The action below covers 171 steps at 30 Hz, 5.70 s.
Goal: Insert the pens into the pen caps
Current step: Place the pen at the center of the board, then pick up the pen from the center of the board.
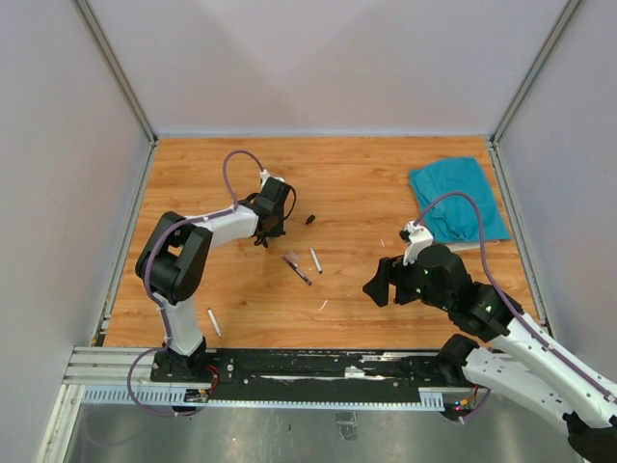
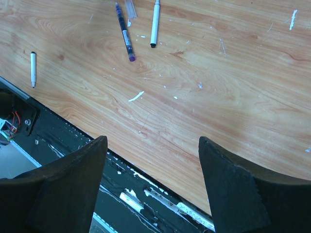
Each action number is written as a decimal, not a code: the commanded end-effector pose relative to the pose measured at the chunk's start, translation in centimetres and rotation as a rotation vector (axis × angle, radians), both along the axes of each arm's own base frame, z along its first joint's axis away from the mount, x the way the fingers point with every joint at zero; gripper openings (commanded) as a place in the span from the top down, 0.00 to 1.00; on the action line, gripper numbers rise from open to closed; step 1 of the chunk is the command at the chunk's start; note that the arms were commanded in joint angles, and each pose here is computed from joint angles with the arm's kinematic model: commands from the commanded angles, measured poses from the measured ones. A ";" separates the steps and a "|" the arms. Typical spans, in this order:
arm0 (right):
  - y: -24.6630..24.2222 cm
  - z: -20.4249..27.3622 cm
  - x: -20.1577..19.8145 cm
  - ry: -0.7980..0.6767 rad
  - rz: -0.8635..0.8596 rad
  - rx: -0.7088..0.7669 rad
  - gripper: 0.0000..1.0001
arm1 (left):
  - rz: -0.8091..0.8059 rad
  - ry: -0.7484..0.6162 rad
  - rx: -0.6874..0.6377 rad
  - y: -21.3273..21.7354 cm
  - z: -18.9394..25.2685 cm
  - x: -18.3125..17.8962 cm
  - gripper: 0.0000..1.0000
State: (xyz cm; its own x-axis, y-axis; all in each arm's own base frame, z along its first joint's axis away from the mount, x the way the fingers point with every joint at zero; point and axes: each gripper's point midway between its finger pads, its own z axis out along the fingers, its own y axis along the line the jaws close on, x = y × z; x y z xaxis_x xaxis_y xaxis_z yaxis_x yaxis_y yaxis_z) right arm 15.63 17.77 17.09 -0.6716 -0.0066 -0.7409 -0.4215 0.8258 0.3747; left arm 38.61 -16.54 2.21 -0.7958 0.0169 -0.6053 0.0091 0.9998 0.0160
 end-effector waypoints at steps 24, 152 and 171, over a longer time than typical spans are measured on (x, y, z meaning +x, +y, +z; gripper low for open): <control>-0.3 -0.6 -0.1 0.016 -0.001 -0.013 0.22 | -0.006 0.042 0.018 0.2 -1.6 0.3 0.74; 16.4 -12.6 5.3 0.103 0.521 -0.603 0.89 | -0.109 -0.638 -0.408 5.9 24.9 -14.9 0.65; 20.2 -2.7 1.9 0.139 0.442 0.229 0.94 | -0.167 -0.578 -0.922 -0.6 22.3 -16.4 0.23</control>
State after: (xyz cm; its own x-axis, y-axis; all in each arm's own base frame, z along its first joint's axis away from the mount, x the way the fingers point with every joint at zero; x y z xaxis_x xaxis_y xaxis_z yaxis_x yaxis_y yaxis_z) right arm 16.96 36.43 10.48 -0.6827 -0.3455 -0.6439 -0.7059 0.5394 0.4591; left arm 22.46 -16.16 22.13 -0.4471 -0.4501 -0.7730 0.3286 0.7211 -0.6100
